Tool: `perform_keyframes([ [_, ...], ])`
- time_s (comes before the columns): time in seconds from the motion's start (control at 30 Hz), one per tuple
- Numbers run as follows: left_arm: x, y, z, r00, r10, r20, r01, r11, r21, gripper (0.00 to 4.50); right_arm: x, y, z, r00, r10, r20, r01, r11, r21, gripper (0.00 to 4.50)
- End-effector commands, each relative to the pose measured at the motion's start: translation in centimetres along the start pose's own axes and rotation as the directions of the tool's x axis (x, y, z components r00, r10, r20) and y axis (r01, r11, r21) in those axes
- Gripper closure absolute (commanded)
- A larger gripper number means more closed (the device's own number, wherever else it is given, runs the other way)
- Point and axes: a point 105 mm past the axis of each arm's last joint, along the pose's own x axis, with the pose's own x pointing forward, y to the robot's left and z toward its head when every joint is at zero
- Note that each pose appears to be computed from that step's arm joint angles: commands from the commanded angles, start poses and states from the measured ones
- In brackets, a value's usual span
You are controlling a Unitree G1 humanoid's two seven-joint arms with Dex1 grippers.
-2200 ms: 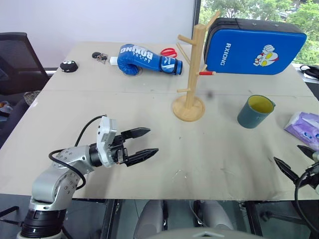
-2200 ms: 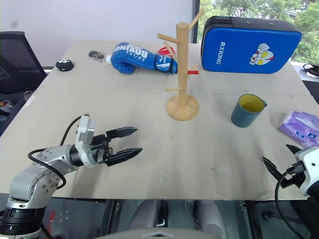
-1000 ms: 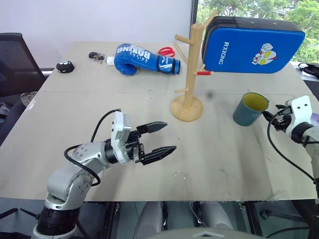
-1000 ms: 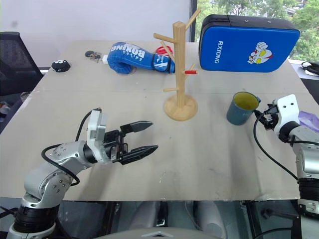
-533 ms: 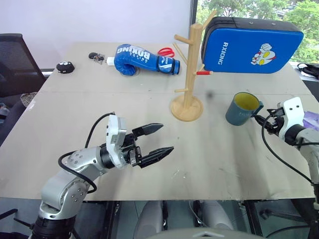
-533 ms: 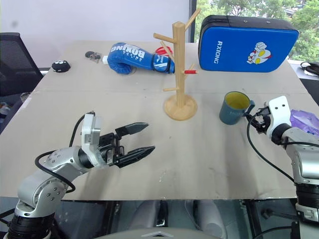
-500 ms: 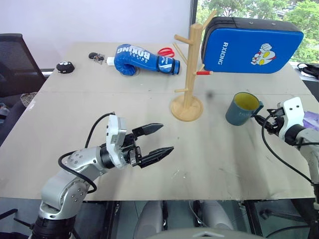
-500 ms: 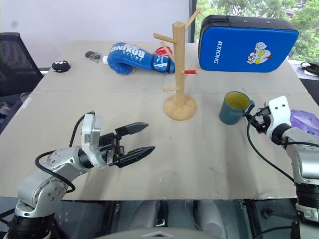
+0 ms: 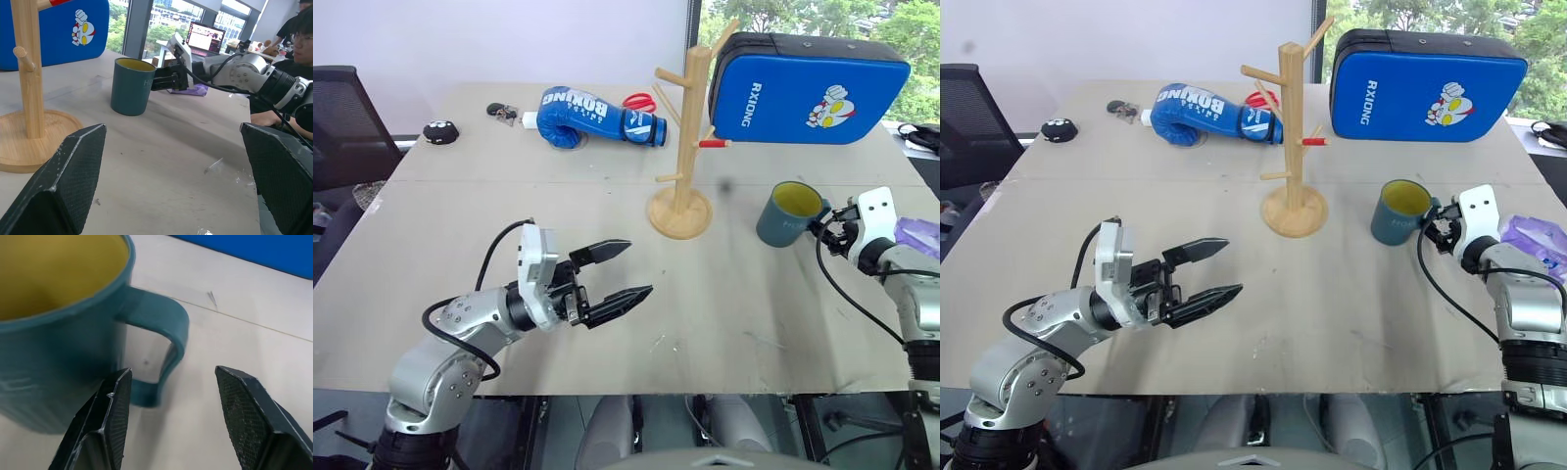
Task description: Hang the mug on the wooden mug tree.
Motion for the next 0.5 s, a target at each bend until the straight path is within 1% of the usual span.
perform_keyframes([
  [0.03,0.0,-0.8,0.8,1.000,-0.014,0.028,0.013,0.999,0.042,0.00,0.8,-0.2,1.1,0.998,0.001,0.068,-0.002,1.000,0.010,1.80],
  [0.07,-0.1,-0.8,0.8,0.999,-0.012,0.030,0.011,0.999,0.041,0.00,1.0,-0.1,1.0,0.997,0.016,0.076,-0.018,1.000,0.020,2.35],
  [0.13,-0.3,-0.9,0.9,0.999,-0.010,0.036,0.009,0.999,0.042,0.00,1.2,0.1,0.9,0.995,0.034,0.091,-0.037,0.999,0.027,3.00],
  [0.17,-0.4,-1.0,0.9,0.999,-0.013,0.041,0.011,0.999,0.043,0.00,1.3,0.2,0.9,0.995,0.040,0.095,-0.043,0.999,0.033,3.65],
  [0.23,-0.6,-1.2,1.2,0.998,-0.022,0.062,0.019,0.999,0.048,0.00,1.4,0.4,0.9,0.993,0.060,0.103,-0.064,0.997,0.031,4.48],
  [0.33,-0.9,-1.3,1.4,0.997,-0.018,0.077,0.014,0.998,0.058,0.00,1.1,0.7,1.6,0.987,0.088,0.133,-0.090,0.996,0.015,4.48],
  [0.43,-1.3,-1.2,1.4,0.996,0.005,0.088,-0.011,0.998,0.060,0.00,0.4,1.2,3.4,0.974,0.136,0.182,-0.133,0.991,-0.030,4.48],
  [0.5,-1.9,-0.9,1.6,0.993,0.036,0.109,-0.045,0.996,0.074,0.00,-0.6,2.2,5.3,0.957,0.205,0.207,-0.186,0.977,-0.107,4.48],
])
